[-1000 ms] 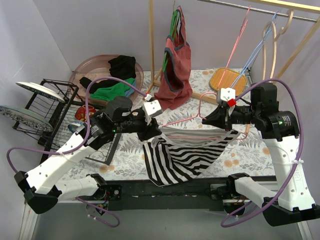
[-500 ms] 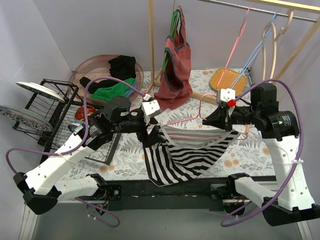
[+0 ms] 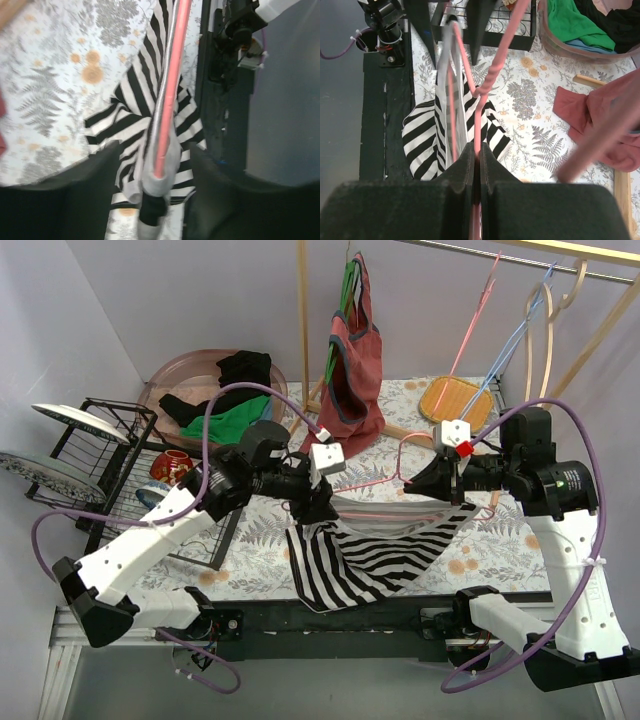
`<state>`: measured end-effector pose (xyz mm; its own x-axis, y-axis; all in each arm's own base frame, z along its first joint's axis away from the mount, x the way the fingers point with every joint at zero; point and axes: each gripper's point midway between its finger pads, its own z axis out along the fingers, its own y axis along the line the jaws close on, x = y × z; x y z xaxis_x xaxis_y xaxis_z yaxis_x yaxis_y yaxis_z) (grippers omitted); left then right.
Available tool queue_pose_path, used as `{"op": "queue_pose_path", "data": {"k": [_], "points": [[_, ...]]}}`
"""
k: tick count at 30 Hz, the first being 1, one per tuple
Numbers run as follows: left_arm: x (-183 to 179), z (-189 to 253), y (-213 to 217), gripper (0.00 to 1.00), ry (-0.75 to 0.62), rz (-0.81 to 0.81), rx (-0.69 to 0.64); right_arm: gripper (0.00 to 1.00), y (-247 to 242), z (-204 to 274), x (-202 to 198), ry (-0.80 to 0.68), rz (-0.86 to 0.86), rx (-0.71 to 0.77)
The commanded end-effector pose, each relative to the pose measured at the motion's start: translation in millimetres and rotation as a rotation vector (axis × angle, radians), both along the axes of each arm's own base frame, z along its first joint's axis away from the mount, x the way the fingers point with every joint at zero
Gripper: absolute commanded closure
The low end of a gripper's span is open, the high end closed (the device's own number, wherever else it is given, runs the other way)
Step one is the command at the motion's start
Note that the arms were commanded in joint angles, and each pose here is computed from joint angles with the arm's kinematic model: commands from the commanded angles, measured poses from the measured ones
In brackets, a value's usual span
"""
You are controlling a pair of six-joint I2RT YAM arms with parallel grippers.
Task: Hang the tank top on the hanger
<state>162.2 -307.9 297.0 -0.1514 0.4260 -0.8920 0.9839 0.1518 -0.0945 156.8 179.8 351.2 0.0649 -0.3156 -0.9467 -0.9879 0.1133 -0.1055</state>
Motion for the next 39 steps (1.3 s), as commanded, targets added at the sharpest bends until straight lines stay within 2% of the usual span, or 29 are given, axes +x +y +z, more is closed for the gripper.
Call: {"op": "queue_pose_path", "data": {"k": [1, 2, 6, 8, 9, 10, 12, 14, 16, 18, 23, 24, 28, 30, 35, 39], "points": [[-6, 13, -2, 0.92, -0.016, -0.06, -0.019, 0.99, 4, 3, -5, 0.009, 0.041, 0.028], [-5, 13, -1, 1.0, -0.013, -0.05, -0.015, 0.99, 4, 2, -4, 0.01, 0.04, 0.026], [-5, 19, 10, 1.0, -0.012, 0.027, -0.041, 0.99, 3, -1, -1, 0.012, 0.027, 0.019], [-8, 12, 16, 1.0, 0.033, 0.075, -0.048, 0.99, 2, -4, 4, 0.019, -0.004, 0.016], [-7, 11, 22, 1.0, 0.04, 0.119, -0.052, 0.95, 2, -4, 5, 0.02, -0.012, 0.016], [-11, 20, 27, 1.0, 0.051, 0.157, -0.093, 0.76, 1, -4, 5, 0.016, -0.018, 0.016], [-15, 6, 36, 1.0, 0.083, 0.201, -0.088, 0.62, 1, 0, 7, 0.008, -0.037, 0.018], [-22, 1, 44, 1.0, 0.119, 0.234, -0.109, 0.45, -1, 4, 12, 0.008, -0.066, 0.015], [-24, 2, 50, 1.0, 0.128, 0.268, -0.13, 0.39, -3, 12, 17, -0.008, -0.096, 0.012], [-24, -2, 54, 1.0, 0.156, 0.314, -0.138, 0.37, -8, 19, 27, -0.022, -0.159, 0.004], [14, 6, 67, 1.0, 0.109, 0.549, -0.154, 0.33, -29, 36, 42, -0.08, -0.336, 0.001], [20, 15, 68, 1.0, 0.1, 0.581, -0.17, 0.29, -36, 38, 45, -0.088, -0.37, 0.005], [47, 34, 64, 1.0, 0.049, 0.672, -0.184, 0.28, -48, 39, 38, -0.103, -0.441, 0.039], [64, 39, 60, 1.0, 0.023, 0.72, -0.183, 0.28, -53, 26, 39, -0.077, -0.47, 0.038], [91, 86, 41, 1.0, -0.048, 0.739, -0.287, 0.27, -61, -3, 33, -0.065, -0.517, 0.044], [116, 112, 25, 1.0, -0.079, 0.77, -0.328, 0.27, -63, -51, 38, 0.028, -0.527, 0.038]]}}
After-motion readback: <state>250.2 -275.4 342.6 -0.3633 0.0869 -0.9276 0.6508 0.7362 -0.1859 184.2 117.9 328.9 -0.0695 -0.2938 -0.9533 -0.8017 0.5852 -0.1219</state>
